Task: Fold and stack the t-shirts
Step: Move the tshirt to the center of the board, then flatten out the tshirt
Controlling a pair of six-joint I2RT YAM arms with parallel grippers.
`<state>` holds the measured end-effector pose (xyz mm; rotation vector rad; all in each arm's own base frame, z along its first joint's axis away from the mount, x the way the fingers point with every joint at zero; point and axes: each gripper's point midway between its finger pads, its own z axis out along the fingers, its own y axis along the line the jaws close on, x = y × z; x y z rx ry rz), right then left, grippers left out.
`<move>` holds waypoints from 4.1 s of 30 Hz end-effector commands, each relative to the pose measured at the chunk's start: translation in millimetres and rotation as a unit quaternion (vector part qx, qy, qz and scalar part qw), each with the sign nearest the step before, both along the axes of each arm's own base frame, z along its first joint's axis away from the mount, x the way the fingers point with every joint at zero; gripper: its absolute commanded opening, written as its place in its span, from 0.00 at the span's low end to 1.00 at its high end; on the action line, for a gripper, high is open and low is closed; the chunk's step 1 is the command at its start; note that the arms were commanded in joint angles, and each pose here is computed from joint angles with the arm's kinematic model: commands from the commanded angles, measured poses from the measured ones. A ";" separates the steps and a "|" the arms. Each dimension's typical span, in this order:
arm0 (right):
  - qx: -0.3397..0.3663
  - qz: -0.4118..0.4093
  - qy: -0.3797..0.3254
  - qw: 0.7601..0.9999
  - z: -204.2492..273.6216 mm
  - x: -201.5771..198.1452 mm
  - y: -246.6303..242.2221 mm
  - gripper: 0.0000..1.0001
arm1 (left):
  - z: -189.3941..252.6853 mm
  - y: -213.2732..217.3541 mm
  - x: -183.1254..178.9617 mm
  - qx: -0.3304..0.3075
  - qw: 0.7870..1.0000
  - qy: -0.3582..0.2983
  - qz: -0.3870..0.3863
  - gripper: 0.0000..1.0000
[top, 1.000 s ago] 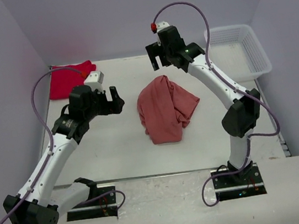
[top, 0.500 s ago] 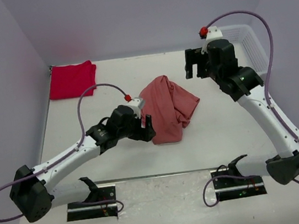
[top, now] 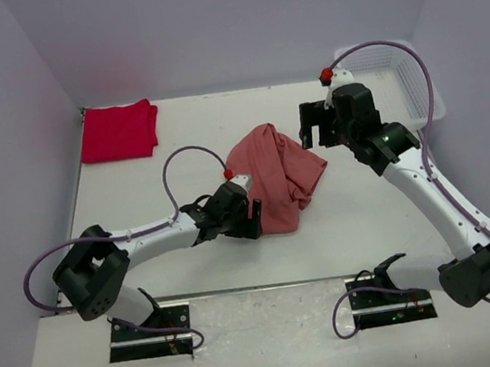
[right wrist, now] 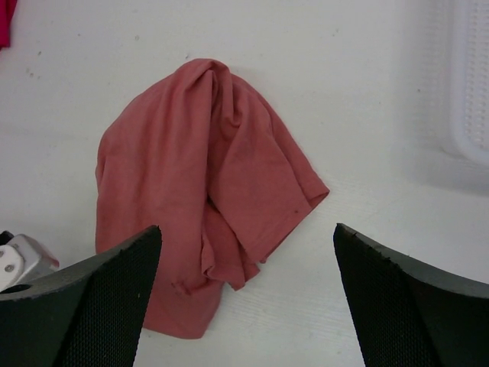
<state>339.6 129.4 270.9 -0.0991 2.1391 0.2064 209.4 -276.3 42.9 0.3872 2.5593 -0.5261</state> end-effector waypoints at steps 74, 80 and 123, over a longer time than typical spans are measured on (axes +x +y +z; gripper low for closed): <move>0.033 0.005 0.265 0.964 -195.6 -24.1 58.1 0.00 | 88.2 8.4 40.6 -0.015 0.994 -0.099 0.050 0.00; -0.017 -0.052 0.188 0.981 -122.2 3.5 29.1 0.00 | 146.7 44.5 56.6 0.033 0.980 -0.168 0.098 0.00; 0.000 -0.117 -0.018 0.993 113.2 -2.4 -79.7 0.00 | 98.7 -22.9 -25.3 -0.116 0.984 -0.086 -0.102 0.55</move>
